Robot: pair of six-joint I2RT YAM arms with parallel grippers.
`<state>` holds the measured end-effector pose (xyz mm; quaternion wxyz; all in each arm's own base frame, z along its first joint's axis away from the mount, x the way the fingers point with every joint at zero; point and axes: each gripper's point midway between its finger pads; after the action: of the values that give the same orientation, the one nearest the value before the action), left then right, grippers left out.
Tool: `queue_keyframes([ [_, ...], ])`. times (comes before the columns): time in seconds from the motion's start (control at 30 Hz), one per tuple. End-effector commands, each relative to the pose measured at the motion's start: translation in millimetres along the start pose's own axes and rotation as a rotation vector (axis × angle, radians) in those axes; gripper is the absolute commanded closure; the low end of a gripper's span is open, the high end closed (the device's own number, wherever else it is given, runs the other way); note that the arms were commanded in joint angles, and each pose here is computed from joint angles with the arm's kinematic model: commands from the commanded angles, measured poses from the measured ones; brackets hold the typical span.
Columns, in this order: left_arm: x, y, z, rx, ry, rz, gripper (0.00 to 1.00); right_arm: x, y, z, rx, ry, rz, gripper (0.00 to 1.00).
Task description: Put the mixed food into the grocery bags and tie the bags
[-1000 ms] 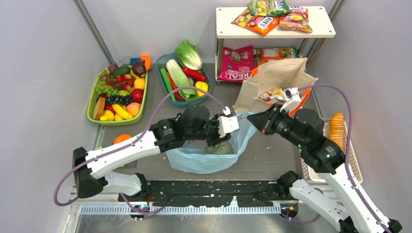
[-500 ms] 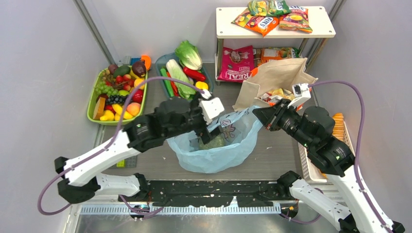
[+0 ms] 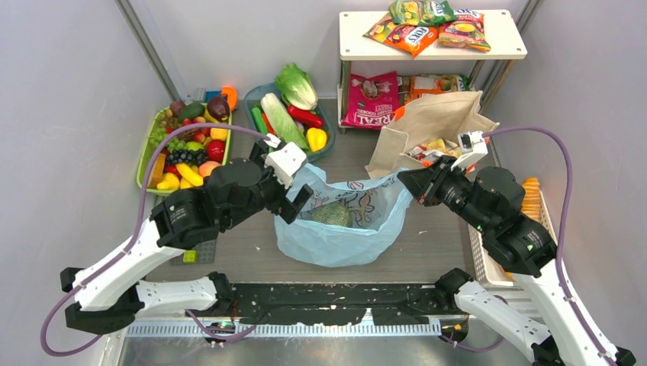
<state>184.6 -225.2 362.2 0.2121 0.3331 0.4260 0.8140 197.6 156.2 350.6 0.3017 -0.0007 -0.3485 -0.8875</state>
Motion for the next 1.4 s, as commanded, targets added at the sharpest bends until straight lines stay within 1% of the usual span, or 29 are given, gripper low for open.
queue_keyframes([
  [0.0, 4.4, -39.9, 26.9, 0.088, 0.145, 0.134, 0.01, 1.7, 6.2, 5.3, 0.009, 0.020, -0.022, 0.95],
  [0.13, 3.2, -45.0, 40.3, 0.123, 0.193, 0.115, 0.01, 2.0, 4.6, 8.1, 0.003, 0.034, -0.013, 0.95],
  [0.3, 2.5, -49.4, 58.2, 0.145, 0.241, 0.150, 0.00, 1.0, 2.1, 9.1, 0.003, 0.041, 0.000, 0.95],
  [0.4, -4.3, -46.2, 57.4, 0.164, 0.210, 0.122, 0.01, 0.1, 0.3, 8.7, 0.000, 0.043, 0.006, 0.95],
  [0.43, -7.9, -45.0, 54.5, 0.171, 0.184, 0.113, 0.04, 0.3, 0.2, 8.5, 0.001, 0.043, 0.006, 0.95],
  [0.5, -15.6, -45.1, 47.8, 0.181, 0.136, 0.112, 0.17, 0.4, -0.1, 8.3, 0.002, 0.043, 0.007, 0.95],
  [0.53, -19.3, -46.0, 45.4, 0.186, 0.122, 0.117, 0.27, 1.3, 0.6, 9.3, 0.003, 0.046, 0.006, 0.95],
  [0.6, -24.3, -47.4, 45.5, 0.199, 0.125, 0.127, 0.53, 2.4, 5.0, 12.8, 0.006, 0.050, -0.006, 0.95],
  [0.63, -25.6, -45.5, 46.8, 0.204, 0.129, 0.120, 0.61, 2.8, 8.5, 13.8, 0.016, 0.047, -0.017, 0.95],
  [0.7, -24.8, -33.7, 53.9, 0.206, 0.142, 0.087, 0.76, 6.4, 21.4, 22.8, 0.041, 0.047, -0.042, 0.95],
  [0.73, -21.4, -26.1, 60.4, 0.200, 0.157, 0.073, 0.83, 10.1, 34.7, 37.2, 0.052, 0.064, -0.064, 0.95],
  [0.77, -18.5, -19.7, 69.1, 0.191, 0.184, 0.072, 0.89, 12.6, 39.6, 41.2, 0.079, 0.059, -0.064, 0.95],
  [0.83, -5.0, -10.2, 92.7, 0.163, 0.273, 0.095, 0.99, 28.2, 72.9, 82.3, 0.117, 0.119, -0.111, 0.95],
  [0.9, 8.3, -3.8, 112.1, 0.148, 0.353, 0.119, 1.00, 47.0, 95.0, 111.7, 0.150, 0.172, -0.148, 0.95],
  [0.97, 14.3, 0.0, 120.4, 0.119, 0.382, 0.122, 1.00, 64.5, 111.3, 132.3, 0.167, 0.219, -0.190, 0.95],
  [1.03, 20.4, 10.8, 127.5, 0.105, 0.398, 0.094, 1.00, 71.4, 118.4, 134.5, 0.178, 0.221, -0.225, 0.95],
  [1.07, 27.7, 20.3, 134.1, 0.096, 0.413, 0.079, 1.00, 69.1, 122.1, 128.5, 0.181, 0.194, -0.250, 0.95],
  [1.13, 48.5, 44.4, 151.3, 0.088, 0.456, 0.038, 1.00, 52.7, 113.2, 104.0, 0.181, 0.113, -0.235, 0.95],
  [1.23, 66.6, 72.8, 166.3, 0.082, 0.487, -0.033, 1.00, 27.8, 83.1, 68.0, 0.173, 0.030, -0.148, 0.95],
  [1.3, 61.9, 74.9, 162.7, 0.073, 0.466, -0.050, 1.00, 24.5, 74.3, 54.9, 0.159, 0.006, -0.138, 0.95],
  [1.37, 49.6, 67.0, 155.7, 0.075, 0.446, -0.041, 0.97, 28.0, 76.0, 46.2, 0.156, -0.020, -0.169, 0.95],
])
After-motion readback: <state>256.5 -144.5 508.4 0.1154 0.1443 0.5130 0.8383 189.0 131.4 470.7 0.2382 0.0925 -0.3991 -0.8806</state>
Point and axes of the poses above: each gripper's point midway between its finger pads, its own x axis back along the fingers, its own z axis along the line the jaws close on, y = z × x, and after that the axes turned 15 degrees about -x, right-handed
